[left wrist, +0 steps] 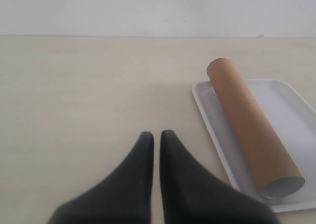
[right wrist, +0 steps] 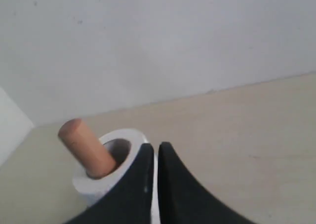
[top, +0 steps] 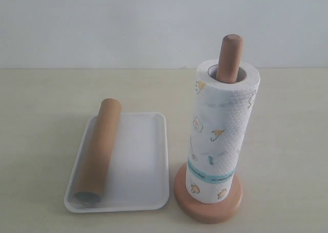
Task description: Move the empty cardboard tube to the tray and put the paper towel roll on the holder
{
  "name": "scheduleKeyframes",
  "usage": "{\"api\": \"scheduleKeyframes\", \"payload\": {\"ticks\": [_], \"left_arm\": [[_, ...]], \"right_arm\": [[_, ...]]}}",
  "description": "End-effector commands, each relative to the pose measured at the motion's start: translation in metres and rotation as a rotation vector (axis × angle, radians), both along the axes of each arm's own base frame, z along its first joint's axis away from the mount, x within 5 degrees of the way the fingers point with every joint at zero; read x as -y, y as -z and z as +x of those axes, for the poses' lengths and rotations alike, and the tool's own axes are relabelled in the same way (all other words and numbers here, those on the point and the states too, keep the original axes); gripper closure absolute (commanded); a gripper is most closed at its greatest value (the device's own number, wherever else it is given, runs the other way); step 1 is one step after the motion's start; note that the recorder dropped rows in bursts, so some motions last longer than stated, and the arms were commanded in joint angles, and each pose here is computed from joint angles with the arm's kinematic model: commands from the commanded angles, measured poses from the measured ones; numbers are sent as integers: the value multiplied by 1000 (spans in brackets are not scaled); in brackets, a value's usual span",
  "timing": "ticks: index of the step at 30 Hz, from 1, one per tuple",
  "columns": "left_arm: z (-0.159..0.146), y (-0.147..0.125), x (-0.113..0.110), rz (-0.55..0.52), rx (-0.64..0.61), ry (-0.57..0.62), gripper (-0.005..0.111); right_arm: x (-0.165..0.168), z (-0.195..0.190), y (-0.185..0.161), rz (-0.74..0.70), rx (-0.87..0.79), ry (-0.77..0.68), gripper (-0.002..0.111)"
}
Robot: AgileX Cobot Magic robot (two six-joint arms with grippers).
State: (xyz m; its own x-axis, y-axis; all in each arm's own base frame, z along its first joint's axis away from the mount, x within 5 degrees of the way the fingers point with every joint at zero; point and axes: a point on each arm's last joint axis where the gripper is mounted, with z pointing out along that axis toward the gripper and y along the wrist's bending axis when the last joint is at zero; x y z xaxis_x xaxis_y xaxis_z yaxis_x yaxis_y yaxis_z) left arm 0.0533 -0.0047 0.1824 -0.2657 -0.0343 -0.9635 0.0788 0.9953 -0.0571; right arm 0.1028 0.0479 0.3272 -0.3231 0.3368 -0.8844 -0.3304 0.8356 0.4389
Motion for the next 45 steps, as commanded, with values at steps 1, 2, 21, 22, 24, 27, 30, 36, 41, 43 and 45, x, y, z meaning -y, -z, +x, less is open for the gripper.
{"api": "scheduleKeyframes", "payload": {"ticks": [1, 2, 21, 22, 24, 27, 30, 36, 41, 43, 45], "left_arm": [[0, 1, 0, 2, -1, -3, 103], [0, 1, 0, 2, -1, -3, 103], [0, 1, 0, 2, -1, -3, 103], [0, 1, 0, 2, -1, -3, 103], [0, 1, 0, 2, -1, -3, 103], [0, 1, 0, 2, -1, -3, 103], [0, 1, 0, 2, -1, -3, 103], [0, 1, 0, 2, -1, -3, 103], [0, 1, 0, 2, -1, -3, 103], [0, 1, 0, 2, -1, -3, 103], [0, 1, 0, 2, -1, -3, 103]], "right_arm": [[14, -11, 25, 85, 168, 98, 106], [16, -14, 31, 81, 194, 106, 106], [38, -37, 103, -14, 346, 280, 106], [39, -38, 105, -22, 330, 287, 106], [40, -39, 107, -33, 317, 312, 106], [42, -41, 109, -47, 296, 344, 106], [44, -43, 112, -57, 279, 369, 106], [42, -47, 120, -187, 237, 342, 106], [39, -47, 129, -286, 167, 292, 106], [38, -48, 134, -337, 126, 268, 106], [38, -49, 140, -381, 72, 241, 106]]}}
